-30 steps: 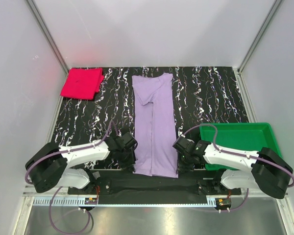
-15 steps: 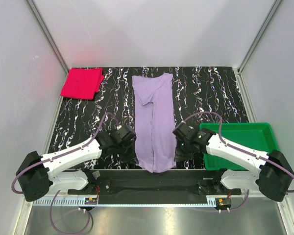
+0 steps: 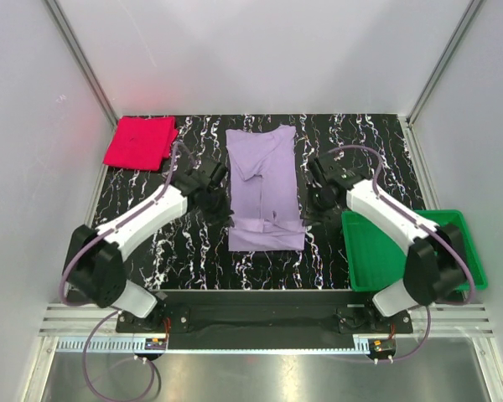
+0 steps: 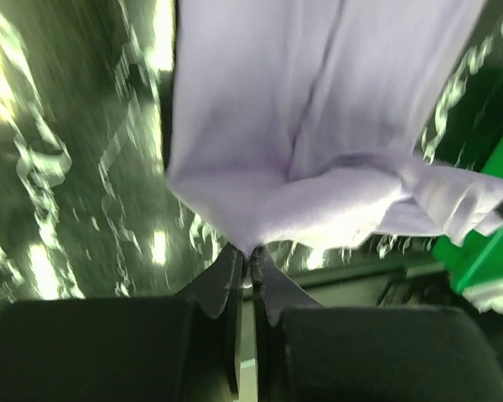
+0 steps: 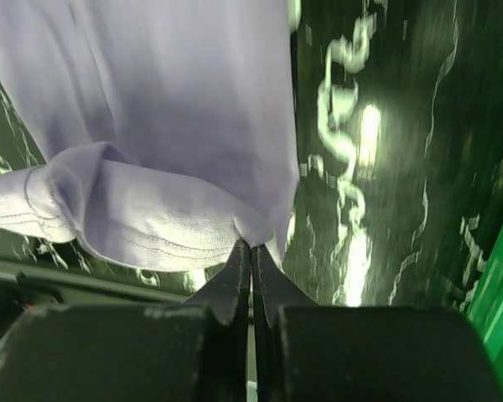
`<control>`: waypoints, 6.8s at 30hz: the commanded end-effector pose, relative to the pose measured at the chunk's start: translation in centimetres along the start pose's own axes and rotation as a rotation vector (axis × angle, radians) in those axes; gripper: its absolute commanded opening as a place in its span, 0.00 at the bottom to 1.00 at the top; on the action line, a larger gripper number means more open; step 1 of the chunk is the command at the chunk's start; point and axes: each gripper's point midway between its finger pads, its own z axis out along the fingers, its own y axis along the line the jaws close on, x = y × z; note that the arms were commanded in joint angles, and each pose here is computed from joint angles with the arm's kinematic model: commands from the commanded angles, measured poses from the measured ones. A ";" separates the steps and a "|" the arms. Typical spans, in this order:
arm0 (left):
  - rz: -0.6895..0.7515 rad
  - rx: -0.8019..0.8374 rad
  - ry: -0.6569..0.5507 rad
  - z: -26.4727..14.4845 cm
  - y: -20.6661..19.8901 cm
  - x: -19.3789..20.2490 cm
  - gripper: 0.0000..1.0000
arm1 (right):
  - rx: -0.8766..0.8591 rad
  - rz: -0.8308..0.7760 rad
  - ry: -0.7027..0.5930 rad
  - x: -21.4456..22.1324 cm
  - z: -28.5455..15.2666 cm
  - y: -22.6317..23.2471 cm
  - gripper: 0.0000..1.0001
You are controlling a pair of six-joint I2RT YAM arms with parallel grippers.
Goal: Fold and stack the t-shirts
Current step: Fold the tshirt
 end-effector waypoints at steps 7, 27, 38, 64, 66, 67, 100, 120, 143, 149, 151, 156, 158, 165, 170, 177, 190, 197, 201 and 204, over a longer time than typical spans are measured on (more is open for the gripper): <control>0.064 0.002 0.026 3.3 -1.1 -7.3 0.00 | -0.083 -0.119 -0.032 -9.4 2.5 2.3 0.00; 0.029 0.094 0.009 5.5 -2.7 -13.6 0.02 | -0.171 -0.114 0.005 -15.1 5.7 3.9 0.00; 0.010 0.047 0.023 8.4 -0.8 -15.2 0.28 | -0.140 -0.092 0.038 -16.4 8.3 2.4 0.09; 0.173 0.225 -0.001 3.4 -0.5 -9.6 0.59 | -0.225 -0.188 0.014 -14.4 4.5 6.6 0.67; 0.159 0.251 0.012 4.5 -1.1 -9.9 0.54 | -0.217 -0.189 0.010 -14.0 4.5 6.1 0.62; 0.154 0.265 0.024 4.8 -1.4 -9.9 0.53 | -0.221 -0.184 0.030 -13.0 4.8 5.7 0.56; 0.224 0.221 -0.162 4.2 -2.0 -18.6 0.66 | -0.242 -0.106 0.043 -14.6 7.3 4.8 0.56; 0.189 0.225 -0.057 11.3 -0.7 -19.0 0.57 | -0.147 -0.159 0.048 -17.7 11.1 1.5 0.64; 0.167 0.275 -0.107 11.0 -2.6 -21.0 0.11 | -0.181 -0.144 0.037 -19.6 12.1 2.4 0.33; 0.157 0.279 -0.099 11.6 -2.6 -21.0 0.13 | -0.175 -0.135 0.050 -19.5 12.6 1.8 0.32; 0.157 0.270 -0.103 11.8 -2.5 -21.2 0.13 | -0.164 -0.128 0.044 -19.6 12.6 1.4 0.13; 0.157 0.226 -0.122 12.0 -1.7 -21.9 0.12 | -0.092 -0.095 -0.013 -21.0 11.7 -0.1 0.00; 0.149 0.206 -0.116 12.4 -1.3 -21.9 0.13 | -0.107 -0.095 -0.007 -21.1 11.9 -0.2 0.00; 0.170 0.082 -0.140 9.9 0.6 -22.0 0.54 | -0.103 -0.107 0.001 -21.2 10.7 0.1 0.61; 0.187 0.096 -0.158 5.0 0.7 -19.1 0.61 | -0.082 -0.090 0.022 -18.1 5.9 -0.4 0.64; 0.156 0.448 -0.099 3.3 -4.5 -11.7 0.42 | -0.416 -0.015 0.083 -11.9 3.9 4.9 0.41; 0.071 0.293 0.091 11.7 0.3 -4.8 0.37 | -0.385 0.042 0.274 -2.7 10.0 2.4 0.31; 0.024 0.174 0.140 11.8 5.0 -0.1 0.38 | -0.321 0.052 0.351 3.4 10.7 0.4 0.31; 0.031 0.136 0.185 11.1 7.6 4.0 0.38 | -0.317 0.039 0.365 6.2 10.5 0.5 0.33; 0.057 0.148 0.165 9.7 7.5 4.5 0.41 | -0.314 0.035 0.322 5.4 9.3 0.8 0.35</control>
